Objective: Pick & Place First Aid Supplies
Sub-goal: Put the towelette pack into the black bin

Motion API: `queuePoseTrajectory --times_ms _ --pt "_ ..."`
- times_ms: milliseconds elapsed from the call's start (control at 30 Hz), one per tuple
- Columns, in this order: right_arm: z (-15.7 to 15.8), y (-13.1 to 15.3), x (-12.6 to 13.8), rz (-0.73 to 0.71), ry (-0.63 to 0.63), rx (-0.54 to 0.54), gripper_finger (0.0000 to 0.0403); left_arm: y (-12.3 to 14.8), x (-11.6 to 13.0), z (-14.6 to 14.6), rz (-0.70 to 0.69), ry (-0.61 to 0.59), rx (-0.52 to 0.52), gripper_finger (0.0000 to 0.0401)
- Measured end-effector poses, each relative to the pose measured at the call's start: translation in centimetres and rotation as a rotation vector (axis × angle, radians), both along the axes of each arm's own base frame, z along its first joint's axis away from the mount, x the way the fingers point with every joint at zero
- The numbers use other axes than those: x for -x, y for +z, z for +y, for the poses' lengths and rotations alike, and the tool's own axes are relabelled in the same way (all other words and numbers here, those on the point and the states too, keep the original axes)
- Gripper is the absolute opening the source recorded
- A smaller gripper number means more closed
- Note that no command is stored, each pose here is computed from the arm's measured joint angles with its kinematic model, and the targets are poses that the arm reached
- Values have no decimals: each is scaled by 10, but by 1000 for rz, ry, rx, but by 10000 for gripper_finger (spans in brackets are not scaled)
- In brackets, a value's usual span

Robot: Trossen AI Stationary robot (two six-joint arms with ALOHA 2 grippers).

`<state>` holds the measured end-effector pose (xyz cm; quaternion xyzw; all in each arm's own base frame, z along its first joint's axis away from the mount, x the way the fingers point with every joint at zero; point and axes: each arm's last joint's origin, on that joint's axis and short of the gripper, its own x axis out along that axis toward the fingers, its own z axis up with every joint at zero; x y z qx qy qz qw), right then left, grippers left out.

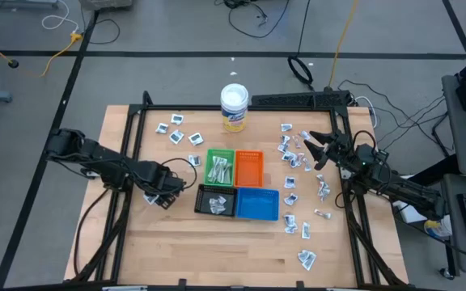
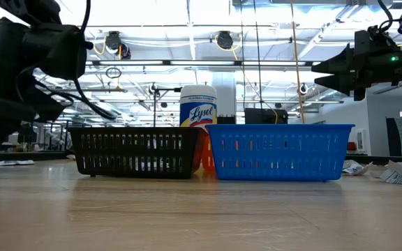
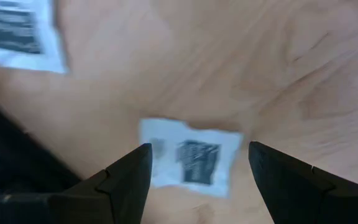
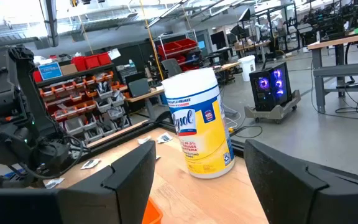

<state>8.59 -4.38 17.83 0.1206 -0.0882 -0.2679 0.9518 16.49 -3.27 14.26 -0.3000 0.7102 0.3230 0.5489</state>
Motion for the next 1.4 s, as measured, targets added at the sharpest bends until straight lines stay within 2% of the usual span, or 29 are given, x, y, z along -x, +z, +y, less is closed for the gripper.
queuePoseTrajectory --times_ms 267,367,633,867,1067,1400 --pt "0 0 0 0 0 0 242 -7 -6 -2 -42 29 38 273" --pt "0 0 0 0 1 0 242 -7 -7 -2 -42 33 52 257" --pt "0 0 0 0 0 0 242 -8 -9 -4 -57 33 90 121" --pt "0 0 0 0 0 0 242 -6 -10 -6 -61 -24 146 12" --pt "0 0 0 0 1 0 242 6 -16 -7 -81 -49 151 5" --pt "0 0 0 0 0 0 242 47 -23 -4 -112 -75 135 4"
